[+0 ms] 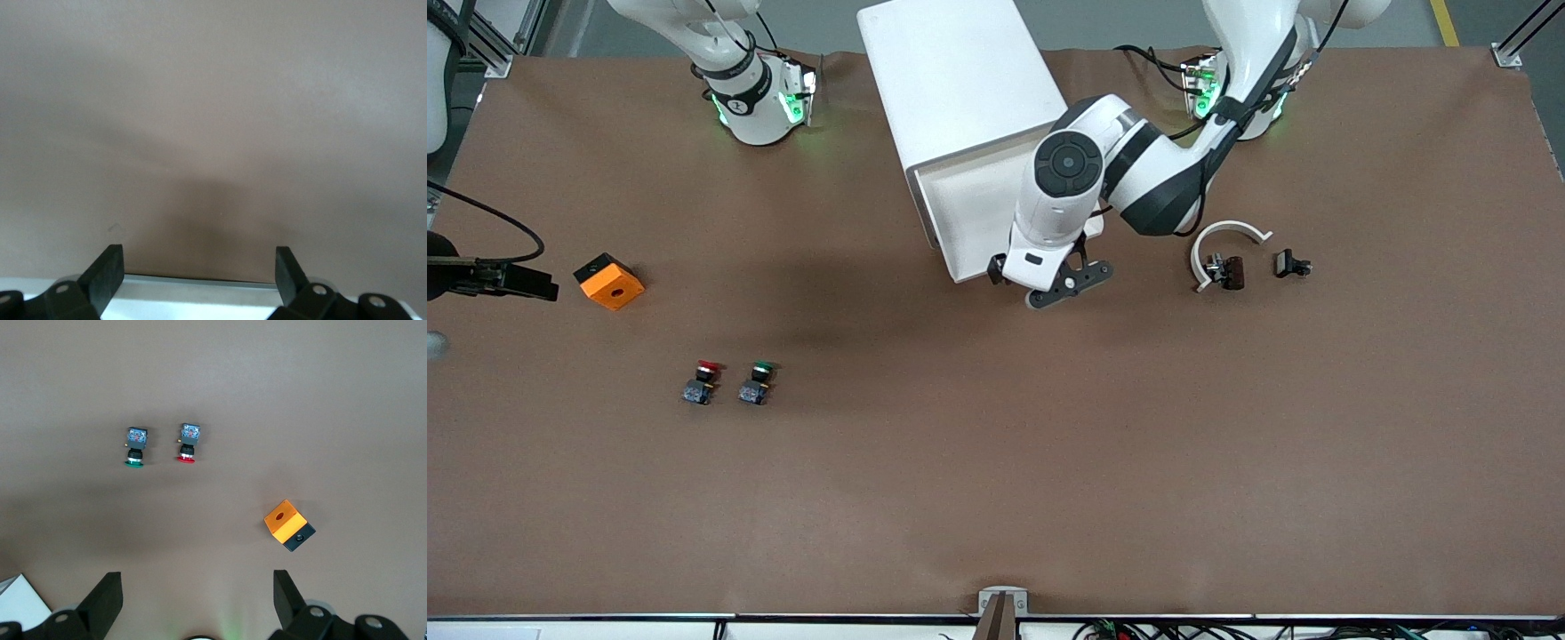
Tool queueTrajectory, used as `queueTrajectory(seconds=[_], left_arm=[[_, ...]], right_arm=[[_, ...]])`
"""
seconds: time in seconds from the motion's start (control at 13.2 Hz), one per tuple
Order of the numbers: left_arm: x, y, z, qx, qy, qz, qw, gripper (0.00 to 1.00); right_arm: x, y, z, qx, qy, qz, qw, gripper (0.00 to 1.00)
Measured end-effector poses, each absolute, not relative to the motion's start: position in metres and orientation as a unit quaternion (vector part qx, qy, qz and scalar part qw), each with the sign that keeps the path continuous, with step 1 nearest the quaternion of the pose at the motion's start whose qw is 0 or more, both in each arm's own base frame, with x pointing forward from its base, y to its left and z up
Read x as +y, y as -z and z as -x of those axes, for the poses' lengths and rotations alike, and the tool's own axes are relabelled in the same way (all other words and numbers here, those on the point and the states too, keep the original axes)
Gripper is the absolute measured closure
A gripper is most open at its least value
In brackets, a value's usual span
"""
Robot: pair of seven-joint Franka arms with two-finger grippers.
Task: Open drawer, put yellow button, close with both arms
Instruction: 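Push the drawer closed into the cabinet with the left gripper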
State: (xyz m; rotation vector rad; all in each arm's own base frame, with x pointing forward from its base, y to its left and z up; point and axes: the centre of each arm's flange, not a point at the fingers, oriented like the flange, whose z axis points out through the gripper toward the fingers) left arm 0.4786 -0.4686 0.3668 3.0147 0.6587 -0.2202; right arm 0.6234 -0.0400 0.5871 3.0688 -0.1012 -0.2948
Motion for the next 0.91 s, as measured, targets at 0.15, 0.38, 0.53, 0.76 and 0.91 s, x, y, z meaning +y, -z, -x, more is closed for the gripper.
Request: queueTrajectory(seconds=[0.15, 0.38, 0.53, 0.76, 0.91], left_arm=[[-0.474, -0.364, -0.473, 0.214, 0.073, -0.974, 0.022, 0.0], [-0.484, -0.358, -0.463, 0.215, 0.077, -0.973, 0.017, 0.0], [-0.494, -0.355, -0.453, 0.218, 0.079, -0.973, 0.013, 0.0], [-0.503, -0.353, -0.443, 0.228, 0.097, -0.969, 0.02, 0.0], [-0.505, -0.354, -0.441, 0.236, 0.114, -0.965, 0.028, 0.0]], right_arm=[[-0.04, -0.589, -0.623, -0.033, 0.095, -0.995, 0.028, 0.0], [-0.037, -0.589, -0.621, -0.05, 0.099, -0.993, 0.03, 0.0], [-0.038, -0.589, -0.621, -0.058, 0.099, -0.993, 0.03, 0.0], [-0.038, -0.595, -0.618, -0.062, 0.094, -0.993, 0.03, 0.0], [-0.037, -0.599, -0.615, -0.062, 0.096, -0.993, 0.03, 0.0]])
